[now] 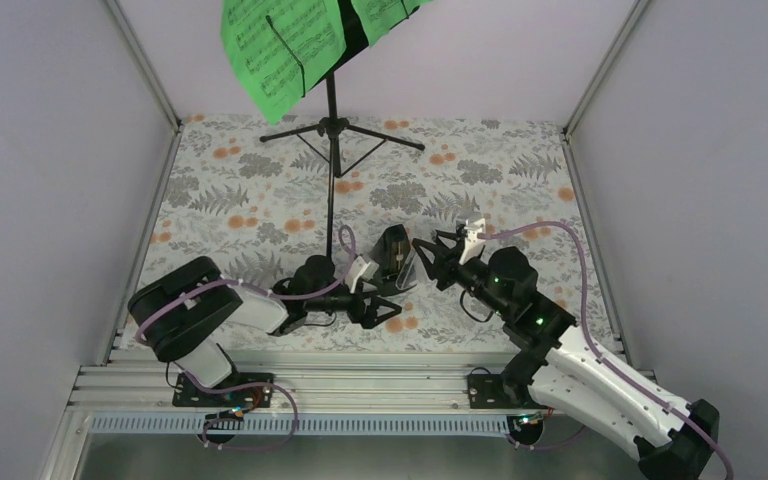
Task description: Pack up the instrument practice props
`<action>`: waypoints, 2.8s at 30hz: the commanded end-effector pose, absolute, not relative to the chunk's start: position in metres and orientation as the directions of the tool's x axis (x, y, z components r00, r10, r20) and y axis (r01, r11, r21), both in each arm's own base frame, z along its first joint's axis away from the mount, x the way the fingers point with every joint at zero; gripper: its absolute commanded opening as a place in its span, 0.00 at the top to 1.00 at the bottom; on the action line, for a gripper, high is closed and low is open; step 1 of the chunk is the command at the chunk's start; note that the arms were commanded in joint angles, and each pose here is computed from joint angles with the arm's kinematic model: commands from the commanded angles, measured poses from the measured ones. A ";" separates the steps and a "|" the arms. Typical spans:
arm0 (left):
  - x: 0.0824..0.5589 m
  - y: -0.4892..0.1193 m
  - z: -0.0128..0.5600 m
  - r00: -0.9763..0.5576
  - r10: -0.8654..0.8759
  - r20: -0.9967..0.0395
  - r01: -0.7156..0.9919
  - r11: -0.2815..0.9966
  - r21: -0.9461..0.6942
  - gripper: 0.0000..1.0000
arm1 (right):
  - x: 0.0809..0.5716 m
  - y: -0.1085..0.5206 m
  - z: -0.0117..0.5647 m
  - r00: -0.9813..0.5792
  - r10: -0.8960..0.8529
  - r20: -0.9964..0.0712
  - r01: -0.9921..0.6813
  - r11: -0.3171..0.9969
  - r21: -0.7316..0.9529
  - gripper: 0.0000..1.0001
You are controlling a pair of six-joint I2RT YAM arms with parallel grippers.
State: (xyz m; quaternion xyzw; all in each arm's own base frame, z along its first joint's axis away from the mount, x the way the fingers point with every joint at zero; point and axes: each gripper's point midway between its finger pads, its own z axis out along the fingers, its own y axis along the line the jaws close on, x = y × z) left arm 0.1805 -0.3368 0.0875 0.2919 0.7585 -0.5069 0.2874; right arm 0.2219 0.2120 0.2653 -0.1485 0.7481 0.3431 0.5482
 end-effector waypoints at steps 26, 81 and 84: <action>0.229 -0.285 0.213 -0.558 -0.059 -0.828 0.716 0.471 -0.516 0.01 | 0.223 0.219 0.226 -0.073 0.141 -0.987 -0.441 0.883 0.159 0.70; 0.224 -0.279 0.199 -0.592 -0.087 -0.801 0.684 0.473 -0.556 0.01 | 0.227 0.233 0.199 0.012 0.125 -0.992 -0.446 0.889 0.106 0.72; 0.225 -0.279 0.199 -0.593 -0.084 -0.801 0.683 0.474 -0.555 0.01 | 0.227 0.233 0.203 0.027 0.127 -0.992 -0.445 0.890 0.102 0.72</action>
